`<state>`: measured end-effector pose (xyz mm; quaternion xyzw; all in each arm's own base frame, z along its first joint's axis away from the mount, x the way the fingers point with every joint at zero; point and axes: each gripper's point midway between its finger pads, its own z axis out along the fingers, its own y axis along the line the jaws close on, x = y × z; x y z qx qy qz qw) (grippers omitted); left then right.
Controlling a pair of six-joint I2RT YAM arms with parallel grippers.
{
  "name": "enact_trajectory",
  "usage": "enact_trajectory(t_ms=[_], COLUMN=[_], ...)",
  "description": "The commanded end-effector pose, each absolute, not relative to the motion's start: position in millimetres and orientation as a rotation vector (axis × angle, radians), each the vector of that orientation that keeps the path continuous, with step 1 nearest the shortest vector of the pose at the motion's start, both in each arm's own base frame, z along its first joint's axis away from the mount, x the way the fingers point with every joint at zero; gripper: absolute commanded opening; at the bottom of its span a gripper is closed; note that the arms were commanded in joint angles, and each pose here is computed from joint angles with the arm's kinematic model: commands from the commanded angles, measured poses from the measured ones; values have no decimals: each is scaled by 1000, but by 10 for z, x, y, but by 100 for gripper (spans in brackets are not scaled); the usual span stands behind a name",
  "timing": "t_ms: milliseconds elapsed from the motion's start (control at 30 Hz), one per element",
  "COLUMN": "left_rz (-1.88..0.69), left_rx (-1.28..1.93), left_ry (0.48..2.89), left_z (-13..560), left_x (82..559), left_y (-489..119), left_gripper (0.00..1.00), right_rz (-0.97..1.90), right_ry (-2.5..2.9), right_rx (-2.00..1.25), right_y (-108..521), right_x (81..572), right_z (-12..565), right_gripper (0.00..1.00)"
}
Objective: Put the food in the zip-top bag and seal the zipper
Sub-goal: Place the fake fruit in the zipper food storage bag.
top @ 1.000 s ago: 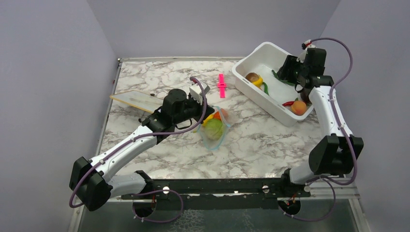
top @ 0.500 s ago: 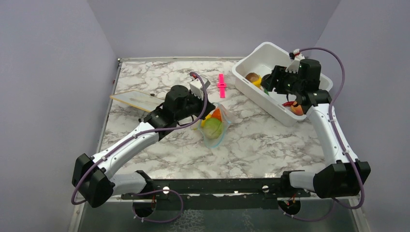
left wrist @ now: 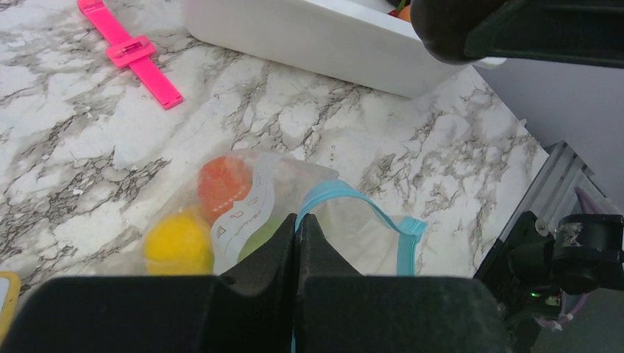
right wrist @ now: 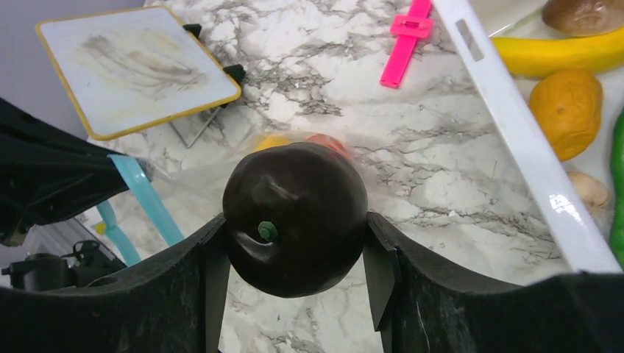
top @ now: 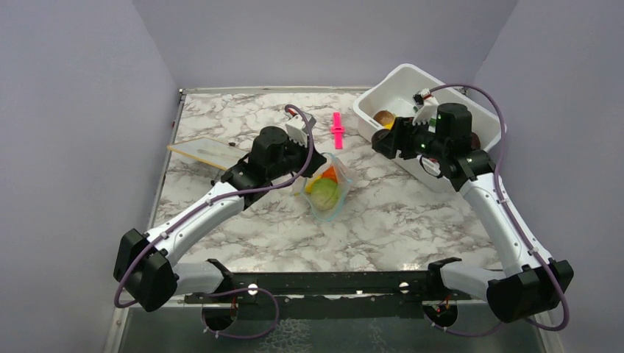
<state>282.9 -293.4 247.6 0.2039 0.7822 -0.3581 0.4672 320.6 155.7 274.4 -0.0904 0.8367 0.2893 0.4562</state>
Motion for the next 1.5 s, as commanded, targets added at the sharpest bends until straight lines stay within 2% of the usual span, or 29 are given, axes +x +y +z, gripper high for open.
enact_trajectory(t_ms=[0,600,1000,1233,1467], left_rz=[-921,-982,-933,-931,-985], left_rx=[479,365,308,293,297], left_ry=[1869,1896,1914,1973,1955], left_z=[2693,2813,2964,2829,2937], left_x=[2910,3021,3148,3188,3175], left_y=[-2962,-2924,-2895,-2936,-3008], left_gripper=[0,0,0,0,0], right_rz=[821,1287,1308,1334,1274], right_ry=[2022,1812,1800,1777,1889], right_rx=[-305,-590,-587,-612,-602], right_y=[1723,2327,2565,2705,2804], right_x=[3038,2293,2269,2182,2261], right_z=[2798,2990,3083,3151,2873], right_gripper=[42,42,42,42,42])
